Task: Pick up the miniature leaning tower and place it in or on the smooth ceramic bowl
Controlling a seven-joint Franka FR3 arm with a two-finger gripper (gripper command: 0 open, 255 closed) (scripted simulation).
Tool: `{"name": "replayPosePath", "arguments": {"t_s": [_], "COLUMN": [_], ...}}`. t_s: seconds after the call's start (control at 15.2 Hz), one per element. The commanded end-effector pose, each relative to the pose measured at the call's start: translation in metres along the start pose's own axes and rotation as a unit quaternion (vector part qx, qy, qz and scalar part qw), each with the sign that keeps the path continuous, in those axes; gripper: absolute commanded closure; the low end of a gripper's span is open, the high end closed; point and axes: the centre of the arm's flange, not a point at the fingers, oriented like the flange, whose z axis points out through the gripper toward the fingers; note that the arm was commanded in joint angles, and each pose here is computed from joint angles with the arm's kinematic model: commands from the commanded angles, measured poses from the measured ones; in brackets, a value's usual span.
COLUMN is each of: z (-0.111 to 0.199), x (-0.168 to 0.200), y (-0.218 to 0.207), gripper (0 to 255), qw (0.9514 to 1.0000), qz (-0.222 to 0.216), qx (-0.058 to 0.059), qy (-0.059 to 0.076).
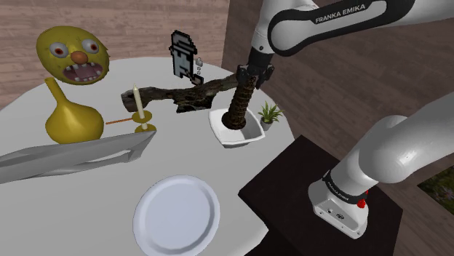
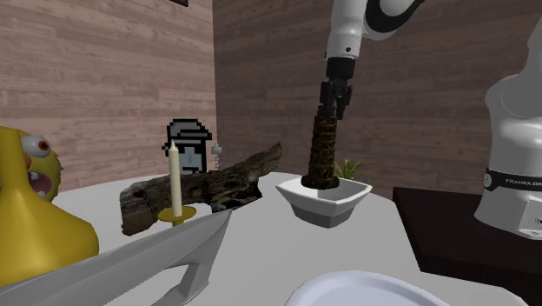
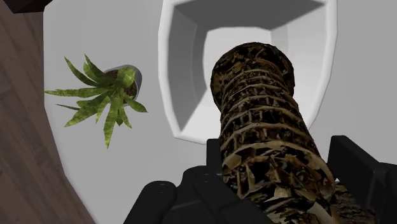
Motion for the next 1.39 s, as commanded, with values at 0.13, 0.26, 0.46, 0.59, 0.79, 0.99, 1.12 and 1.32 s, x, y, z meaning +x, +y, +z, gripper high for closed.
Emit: {"name": "replayPosePath", "arguments": {"t_s": [0.13, 0.26, 0.46, 0.59, 0.79, 0.99, 1.12, 1.32], "z": [0.0, 0.0, 0.0, 0.0, -0.026, -0.05, -0.05, -0.05], "x": [0.0, 0.0, 0.0, 0.0, 0.0, 0.0, 0.0, 0.0], "y": [0.0, 0.0, 0.0, 0.0, 0.0, 0.0, 0.0, 0.0], "gripper": [255, 255, 0, 0, 0, 0, 0, 0], "qw": [1.0, 1.0, 1.0, 1.0, 1.0, 1.0, 1.0, 1.0], "qz": [0.0, 0.0, 0.0, 0.0, 0.0, 0.0, 0.0, 0.0], "qx": [0.0, 0.0, 0.0, 0.0, 0.0, 0.0, 0.0, 0.0], "qy": [0.001, 0.001, 0.001, 0.001, 0.001, 0.001, 0.001, 0.001]}}
